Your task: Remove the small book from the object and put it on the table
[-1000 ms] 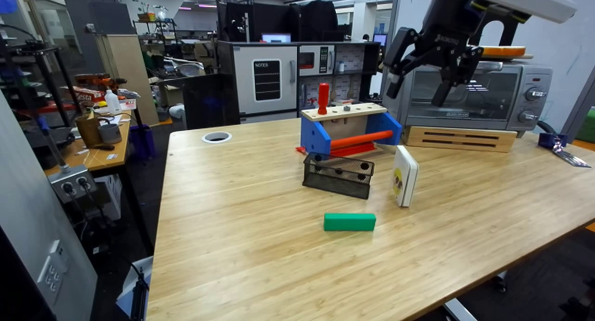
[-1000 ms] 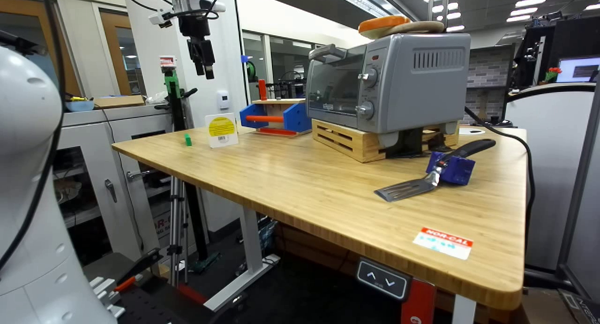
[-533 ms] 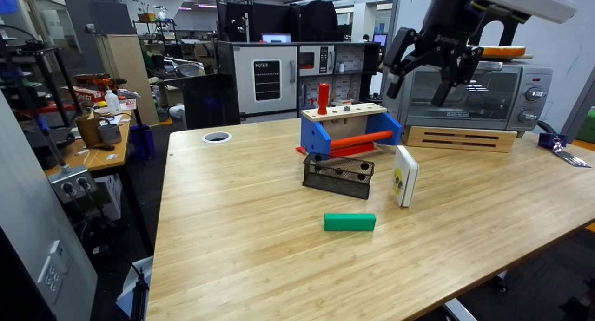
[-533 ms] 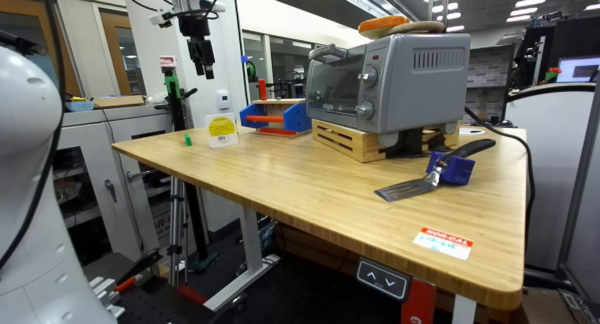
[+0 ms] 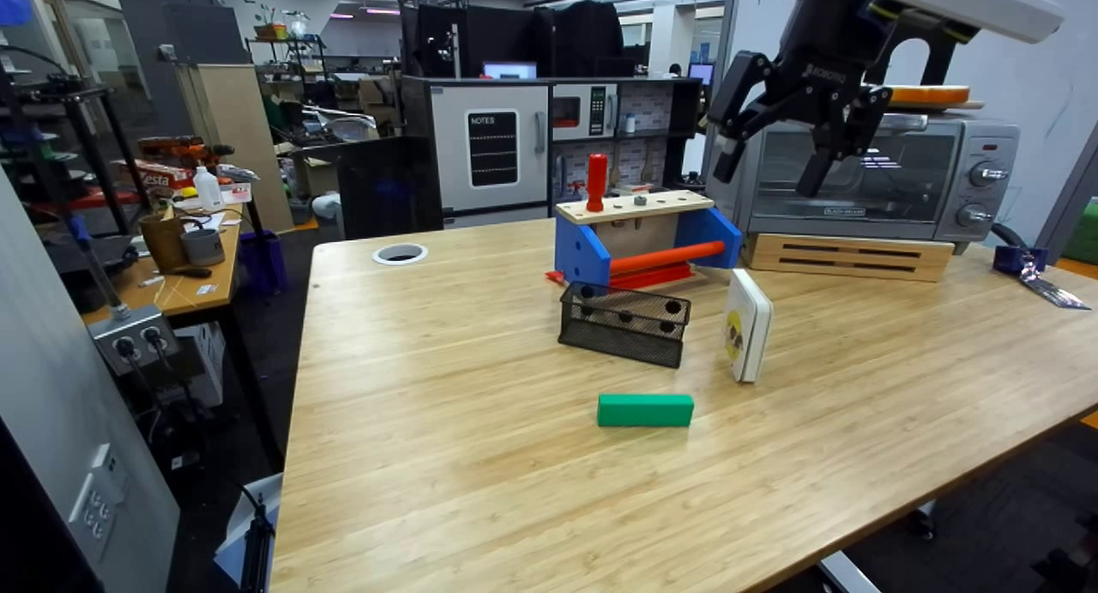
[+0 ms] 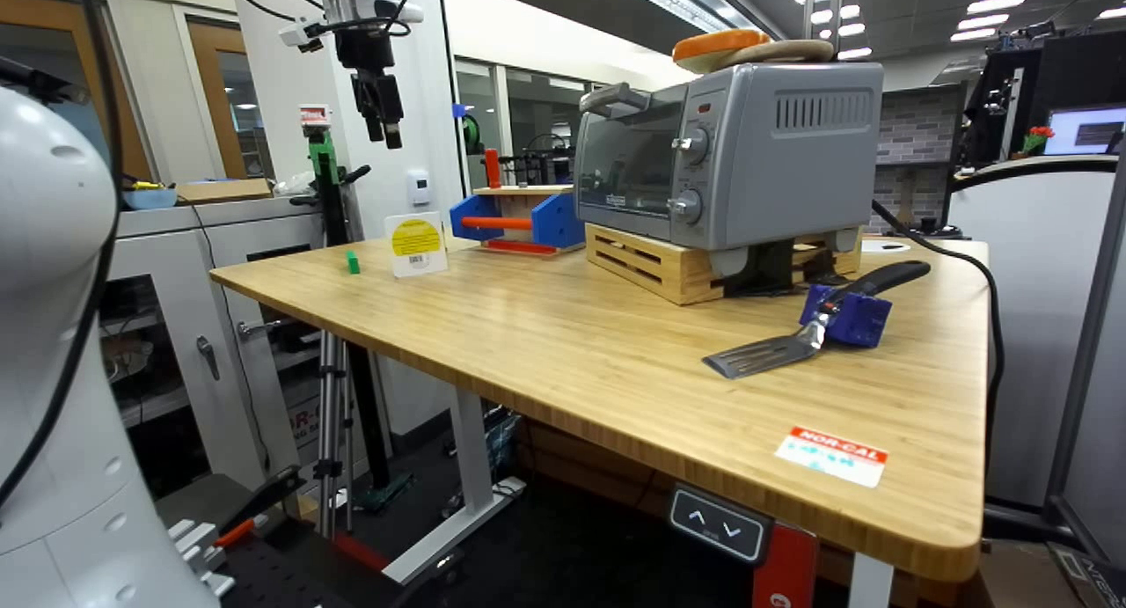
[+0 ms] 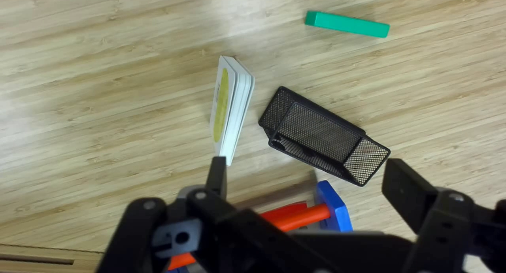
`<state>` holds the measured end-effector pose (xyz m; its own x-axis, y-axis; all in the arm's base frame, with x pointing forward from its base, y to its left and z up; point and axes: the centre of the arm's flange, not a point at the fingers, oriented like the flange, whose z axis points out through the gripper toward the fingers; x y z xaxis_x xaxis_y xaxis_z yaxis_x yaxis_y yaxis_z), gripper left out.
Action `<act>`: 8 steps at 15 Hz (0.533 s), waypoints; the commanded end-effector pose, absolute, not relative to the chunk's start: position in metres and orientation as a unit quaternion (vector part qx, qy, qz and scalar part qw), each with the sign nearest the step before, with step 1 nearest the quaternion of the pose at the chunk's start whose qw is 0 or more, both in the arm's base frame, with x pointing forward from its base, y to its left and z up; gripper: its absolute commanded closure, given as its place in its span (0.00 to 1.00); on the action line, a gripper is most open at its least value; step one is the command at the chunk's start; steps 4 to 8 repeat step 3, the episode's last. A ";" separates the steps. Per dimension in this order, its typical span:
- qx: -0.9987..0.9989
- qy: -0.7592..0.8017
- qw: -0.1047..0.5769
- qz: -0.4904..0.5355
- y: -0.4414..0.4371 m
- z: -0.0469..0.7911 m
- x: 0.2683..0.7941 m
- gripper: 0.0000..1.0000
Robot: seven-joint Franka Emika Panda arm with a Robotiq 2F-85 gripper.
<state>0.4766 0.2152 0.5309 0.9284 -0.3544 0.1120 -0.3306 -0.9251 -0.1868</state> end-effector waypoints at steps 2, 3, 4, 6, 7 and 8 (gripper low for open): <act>-0.978 0.175 0.083 -0.072 0.215 0.531 0.477 0.00; -0.978 0.175 0.083 -0.072 0.215 0.531 0.477 0.00; -0.978 0.175 0.083 -0.072 0.215 0.531 0.477 0.00; -0.978 0.175 0.083 -0.072 0.215 0.531 0.477 0.00; -0.978 0.175 0.083 -0.072 0.215 0.531 0.477 0.00; -0.978 0.175 0.083 -0.072 0.215 0.531 0.477 0.00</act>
